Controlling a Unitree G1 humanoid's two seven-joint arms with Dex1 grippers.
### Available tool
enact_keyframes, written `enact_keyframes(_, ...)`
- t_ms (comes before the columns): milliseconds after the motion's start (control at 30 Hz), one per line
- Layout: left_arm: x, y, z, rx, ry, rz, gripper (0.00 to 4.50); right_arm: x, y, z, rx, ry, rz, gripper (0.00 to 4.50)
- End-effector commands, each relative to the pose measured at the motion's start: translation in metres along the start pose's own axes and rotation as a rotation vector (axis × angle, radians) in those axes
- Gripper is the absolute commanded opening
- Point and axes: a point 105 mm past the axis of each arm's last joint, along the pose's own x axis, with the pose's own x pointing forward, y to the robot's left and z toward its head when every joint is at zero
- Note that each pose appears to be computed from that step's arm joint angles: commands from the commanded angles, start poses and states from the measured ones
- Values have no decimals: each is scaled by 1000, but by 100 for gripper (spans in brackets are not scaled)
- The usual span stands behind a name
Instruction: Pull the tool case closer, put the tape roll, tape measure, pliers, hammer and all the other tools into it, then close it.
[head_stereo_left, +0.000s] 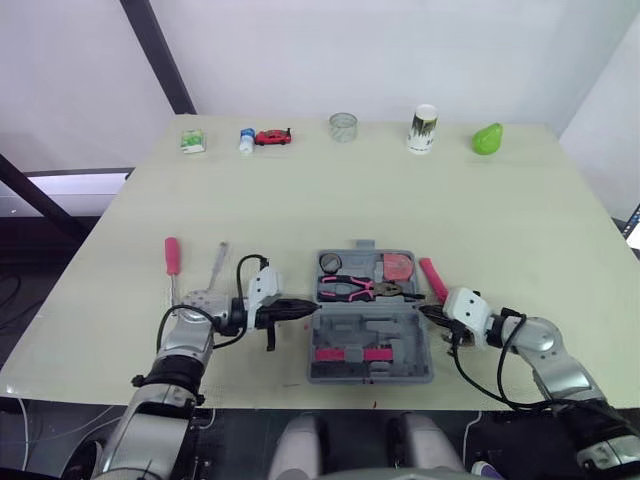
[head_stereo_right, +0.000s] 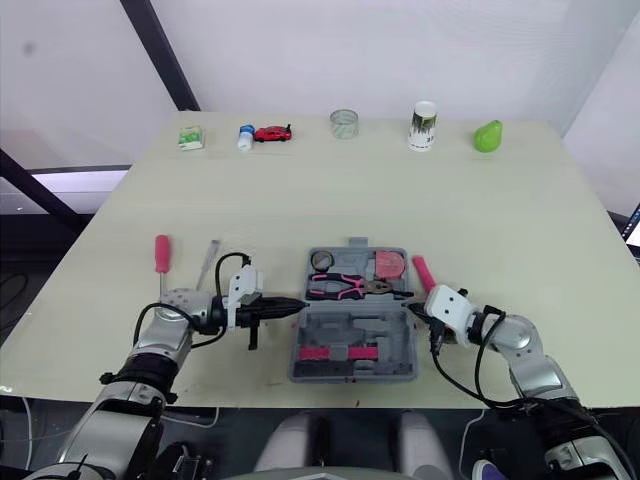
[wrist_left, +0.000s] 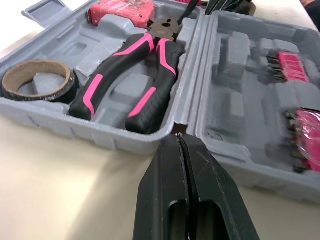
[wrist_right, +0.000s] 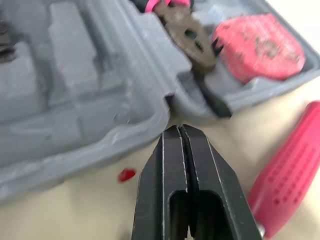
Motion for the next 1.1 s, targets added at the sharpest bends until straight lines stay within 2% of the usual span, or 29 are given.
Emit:
enact_keyframes(33,-5,-2,6,23,-21,-4,4,-11,-11,12,-9,-54,-49,0)
enact_keyframes(233,-21,2,9,10,-51,73,4,-28,-19,12,48,-88,-117,0)
enact_keyframes(433,-53,-1,18,-64,-128,167,4,-57,-21,16,190,-182,-218,0)
enact_keyframes(600,-91,-10,17,-137,-143,312,4,-99,-24,9,327,-264,-352,0)
enact_keyframes(700,-119,-15,14,-182,-163,447,69,-132,-27,-9,379,-233,-458,0)
enact_keyframes(733,-127,-17,12,-198,-167,489,120,-141,-25,-16,385,-209,-480,25)
enact_keyframes(767,-137,-20,9,-214,-166,535,143,-152,-22,-23,399,-192,-500,49)
enact_keyframes(800,-147,-22,5,-233,-168,588,207,-163,-18,-29,410,-171,-523,80)
enact_keyframes(833,-156,-24,2,-248,-170,630,231,-171,-15,-34,416,-154,-540,111)
enact_keyframes(867,-165,-26,-2,-261,-166,670,289,-178,-11,-38,426,-141,-554,175)
enact_keyframes(933,-185,-30,-8,-290,-169,764,355,-193,-4,-44,452,-125,-588,242)
enact_keyframes(967,-194,-33,-11,-300,-168,803,375,-200,0,-46,463,-122,-600,259)
enact_keyframes(1000,-202,-35,-14,-310,-165,841,437,-206,4,-49,472,-116,-611,326)
enact_keyframes(1033,-209,-39,-18,-325,-161,875,450,-212,7,-52,482,-112,-625,360)
enact_keyframes(1067,-216,-43,-23,-341,-155,904,450,-218,11,-54,491,-109,-639,429)
enact_keyframes(1100,-221,-47,-27,-355,-146,924,450,-222,14,-56,500,-109,-651,447)
